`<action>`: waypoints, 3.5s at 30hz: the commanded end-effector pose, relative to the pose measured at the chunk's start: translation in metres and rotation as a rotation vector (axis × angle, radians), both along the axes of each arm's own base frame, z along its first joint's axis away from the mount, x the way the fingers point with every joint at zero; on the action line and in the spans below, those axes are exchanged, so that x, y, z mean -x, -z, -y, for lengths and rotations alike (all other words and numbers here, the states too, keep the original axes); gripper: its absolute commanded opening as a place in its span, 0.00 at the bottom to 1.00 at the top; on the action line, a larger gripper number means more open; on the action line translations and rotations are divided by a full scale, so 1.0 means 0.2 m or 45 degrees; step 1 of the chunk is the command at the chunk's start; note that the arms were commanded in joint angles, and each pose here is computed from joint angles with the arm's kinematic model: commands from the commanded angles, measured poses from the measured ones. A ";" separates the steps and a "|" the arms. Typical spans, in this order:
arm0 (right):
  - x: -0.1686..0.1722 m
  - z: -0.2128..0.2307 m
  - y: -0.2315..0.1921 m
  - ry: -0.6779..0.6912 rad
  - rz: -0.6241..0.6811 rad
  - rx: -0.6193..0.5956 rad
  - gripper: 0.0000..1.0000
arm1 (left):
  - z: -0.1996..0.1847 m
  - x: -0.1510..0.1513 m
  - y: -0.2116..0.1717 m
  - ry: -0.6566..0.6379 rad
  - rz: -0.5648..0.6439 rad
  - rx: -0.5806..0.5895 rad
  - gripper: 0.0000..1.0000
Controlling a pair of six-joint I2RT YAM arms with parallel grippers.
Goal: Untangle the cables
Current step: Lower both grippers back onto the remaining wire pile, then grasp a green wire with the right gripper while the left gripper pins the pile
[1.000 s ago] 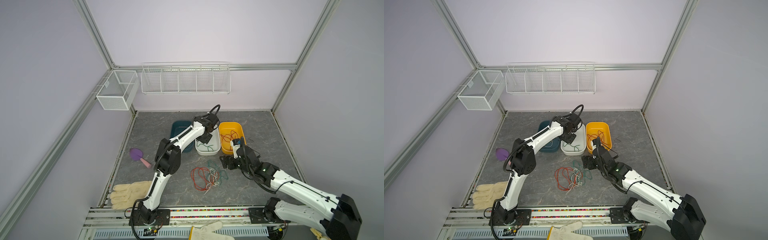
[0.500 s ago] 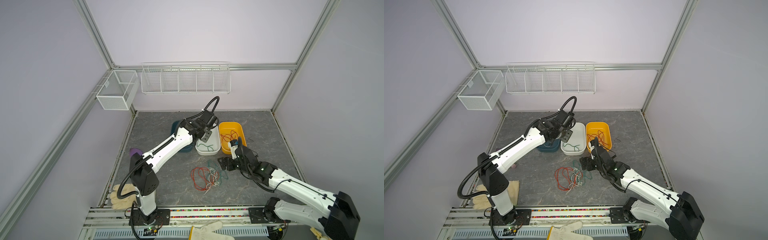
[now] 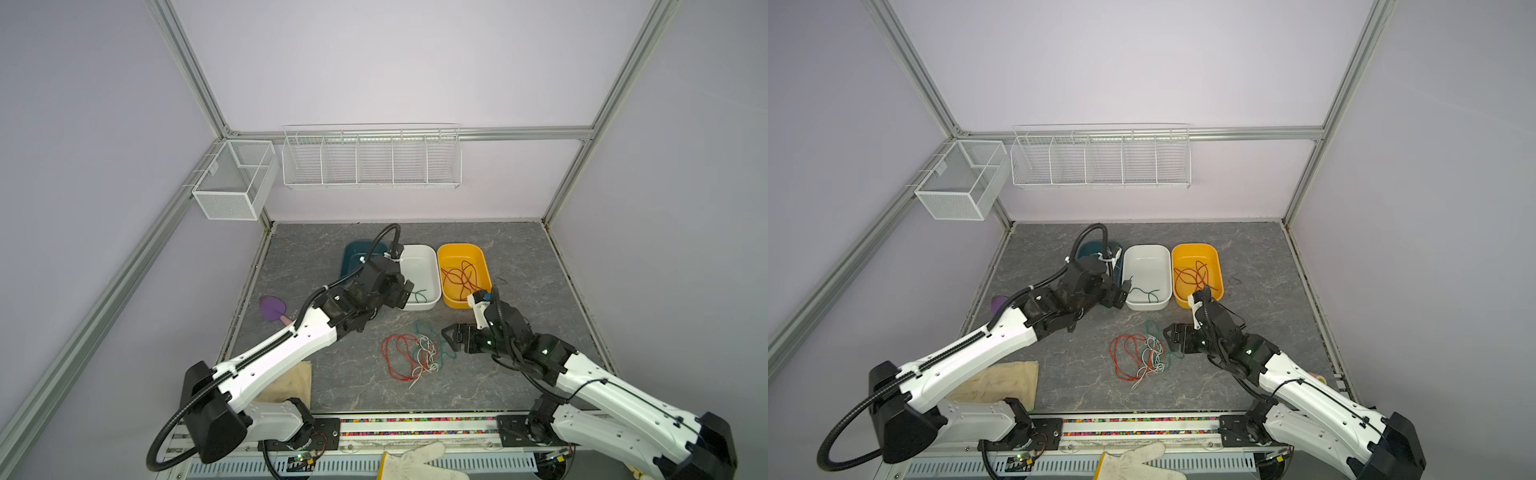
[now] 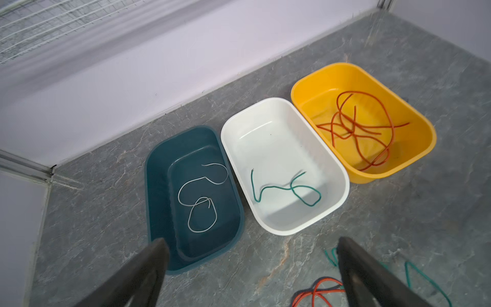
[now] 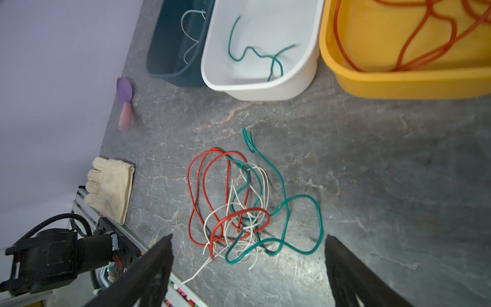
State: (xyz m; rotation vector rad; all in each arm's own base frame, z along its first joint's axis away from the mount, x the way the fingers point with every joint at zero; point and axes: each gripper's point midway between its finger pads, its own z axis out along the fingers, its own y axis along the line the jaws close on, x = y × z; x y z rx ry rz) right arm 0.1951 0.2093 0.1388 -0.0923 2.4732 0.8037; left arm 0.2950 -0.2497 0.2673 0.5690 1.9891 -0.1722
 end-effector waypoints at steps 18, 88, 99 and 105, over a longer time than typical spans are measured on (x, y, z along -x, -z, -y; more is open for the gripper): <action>0.15 -0.02 0.21 0.114 -0.254 -0.024 0.92 | 0.19 0.39 0.24 0.442 -0.103 -0.121 0.99; 0.13 -0.01 0.36 0.115 -0.259 0.231 0.08 | 0.15 0.83 0.69 0.934 -0.193 -0.533 0.99; 0.10 0.13 0.10 0.063 -0.066 0.392 0.06 | 0.15 0.84 0.70 0.938 -0.210 -0.538 0.99; 0.08 0.15 -0.10 -0.005 0.064 0.419 0.06 | 0.15 0.84 0.70 0.939 -0.215 -0.539 0.99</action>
